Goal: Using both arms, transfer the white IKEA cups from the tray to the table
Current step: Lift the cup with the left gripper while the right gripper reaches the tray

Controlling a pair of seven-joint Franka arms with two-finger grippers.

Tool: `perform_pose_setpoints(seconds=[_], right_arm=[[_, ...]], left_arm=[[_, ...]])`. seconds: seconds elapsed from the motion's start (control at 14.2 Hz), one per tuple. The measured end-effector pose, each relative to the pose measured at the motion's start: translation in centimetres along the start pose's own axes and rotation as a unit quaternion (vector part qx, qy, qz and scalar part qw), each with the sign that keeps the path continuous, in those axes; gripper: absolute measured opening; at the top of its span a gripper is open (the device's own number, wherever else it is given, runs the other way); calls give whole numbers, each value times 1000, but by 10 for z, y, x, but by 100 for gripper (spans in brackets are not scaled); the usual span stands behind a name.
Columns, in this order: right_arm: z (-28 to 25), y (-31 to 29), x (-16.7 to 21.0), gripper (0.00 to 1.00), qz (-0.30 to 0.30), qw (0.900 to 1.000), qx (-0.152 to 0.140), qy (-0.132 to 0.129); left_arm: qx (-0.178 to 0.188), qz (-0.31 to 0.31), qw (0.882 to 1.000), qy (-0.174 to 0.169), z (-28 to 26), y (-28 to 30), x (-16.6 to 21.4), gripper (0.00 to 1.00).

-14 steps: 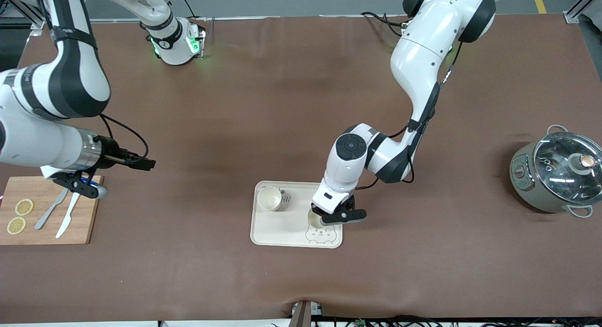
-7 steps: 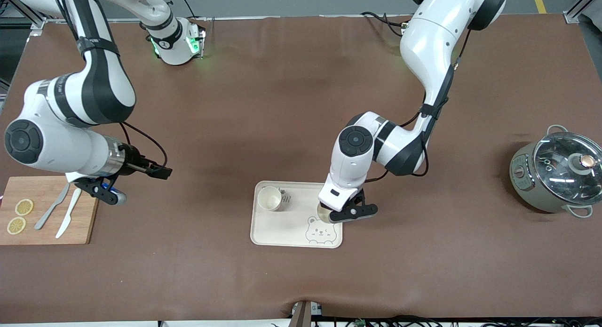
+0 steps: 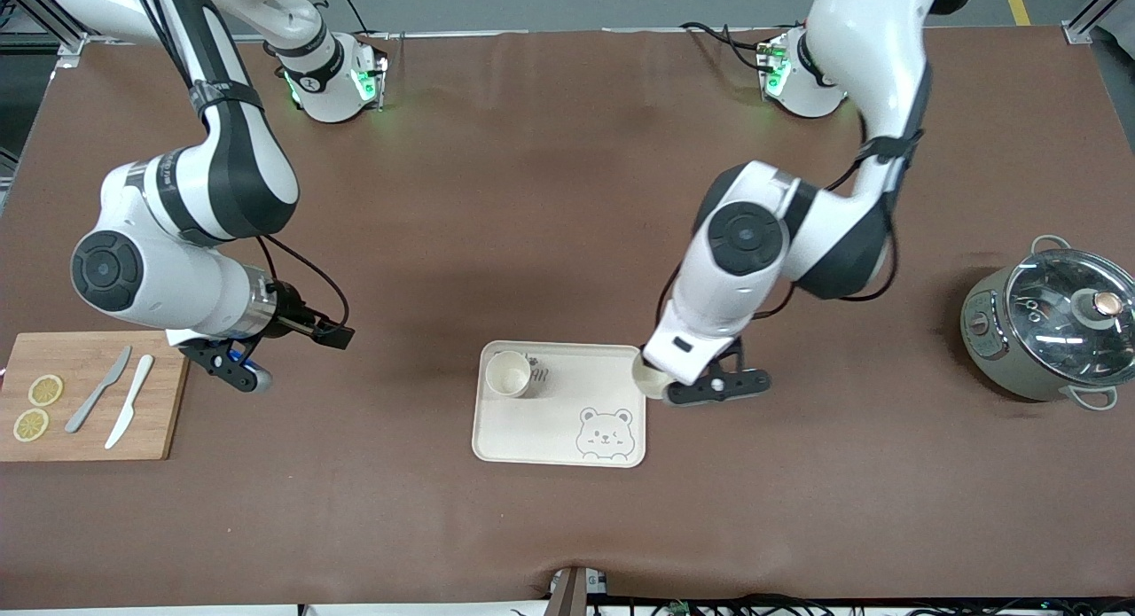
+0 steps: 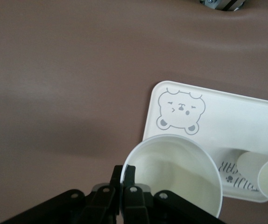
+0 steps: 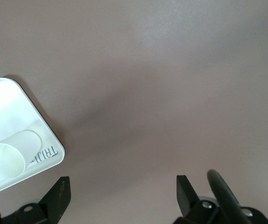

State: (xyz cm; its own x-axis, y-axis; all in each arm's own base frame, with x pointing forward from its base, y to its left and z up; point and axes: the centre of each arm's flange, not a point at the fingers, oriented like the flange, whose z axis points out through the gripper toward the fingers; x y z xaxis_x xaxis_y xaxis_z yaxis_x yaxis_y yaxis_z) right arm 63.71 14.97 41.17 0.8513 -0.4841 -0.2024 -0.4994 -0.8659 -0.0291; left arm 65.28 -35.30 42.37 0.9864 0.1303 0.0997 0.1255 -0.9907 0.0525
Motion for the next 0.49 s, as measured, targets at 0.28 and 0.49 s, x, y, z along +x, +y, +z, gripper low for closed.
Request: perform_pose_setpoints(seconds=[0.28,0.49], right_arm=[[9,-9,3,100,7,1000,13,7],[23,-21,2,100,5,1000,16,13]], left_arm=[[-9,21,999,-26,-46,-53,18,4],[-7,47,998,-42,-67,-96,31,4]])
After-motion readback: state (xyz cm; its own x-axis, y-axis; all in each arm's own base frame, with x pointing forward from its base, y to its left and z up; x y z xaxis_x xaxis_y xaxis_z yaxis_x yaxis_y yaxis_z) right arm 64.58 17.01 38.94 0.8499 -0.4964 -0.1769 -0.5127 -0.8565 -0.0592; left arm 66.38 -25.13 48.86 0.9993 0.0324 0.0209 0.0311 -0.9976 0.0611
